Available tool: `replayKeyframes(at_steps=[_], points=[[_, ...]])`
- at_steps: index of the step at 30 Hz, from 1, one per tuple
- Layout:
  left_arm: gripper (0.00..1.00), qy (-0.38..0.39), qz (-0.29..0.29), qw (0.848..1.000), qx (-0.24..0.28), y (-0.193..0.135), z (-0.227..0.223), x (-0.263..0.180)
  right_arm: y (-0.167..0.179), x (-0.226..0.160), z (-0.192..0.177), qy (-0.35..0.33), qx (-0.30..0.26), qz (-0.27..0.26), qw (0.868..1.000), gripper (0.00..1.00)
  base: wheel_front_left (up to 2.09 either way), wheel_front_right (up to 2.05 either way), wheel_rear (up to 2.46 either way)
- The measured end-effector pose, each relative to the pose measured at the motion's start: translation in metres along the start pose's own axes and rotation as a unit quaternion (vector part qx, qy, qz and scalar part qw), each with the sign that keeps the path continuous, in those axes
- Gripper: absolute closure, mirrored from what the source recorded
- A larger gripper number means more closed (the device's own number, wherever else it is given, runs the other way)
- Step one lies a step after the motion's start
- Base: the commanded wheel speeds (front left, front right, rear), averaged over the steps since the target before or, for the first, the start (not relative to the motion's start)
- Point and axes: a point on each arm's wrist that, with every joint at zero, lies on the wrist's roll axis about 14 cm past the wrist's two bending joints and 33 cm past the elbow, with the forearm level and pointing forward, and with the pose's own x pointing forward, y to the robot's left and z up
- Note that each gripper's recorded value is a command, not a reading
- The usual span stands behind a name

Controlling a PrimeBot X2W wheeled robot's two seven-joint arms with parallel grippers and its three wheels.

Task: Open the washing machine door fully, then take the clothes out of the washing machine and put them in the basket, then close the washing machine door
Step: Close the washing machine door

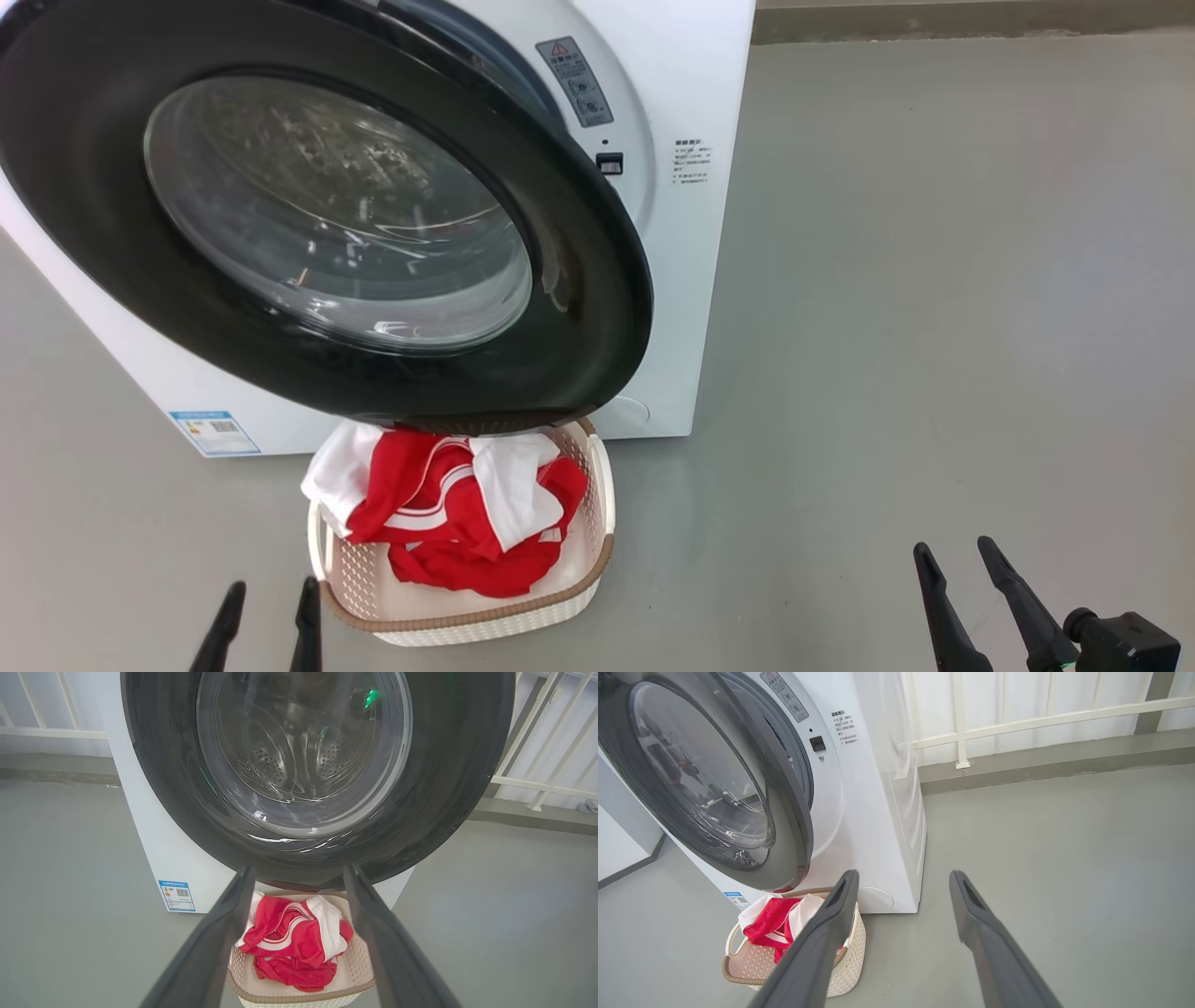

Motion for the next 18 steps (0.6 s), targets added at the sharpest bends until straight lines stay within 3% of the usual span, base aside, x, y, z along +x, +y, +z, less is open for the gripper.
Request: replayKeyframes(at_steps=[18], points=[[0.0, 0.01, 0.006, 1.0, 0.001, -0.0015, -0.0075, -0.0041, 0.0007, 0.0011, -0.0004, 0.001, 0.001, 0.0, 1.0, 0.0, 0.0, 0.0, 0.0]])
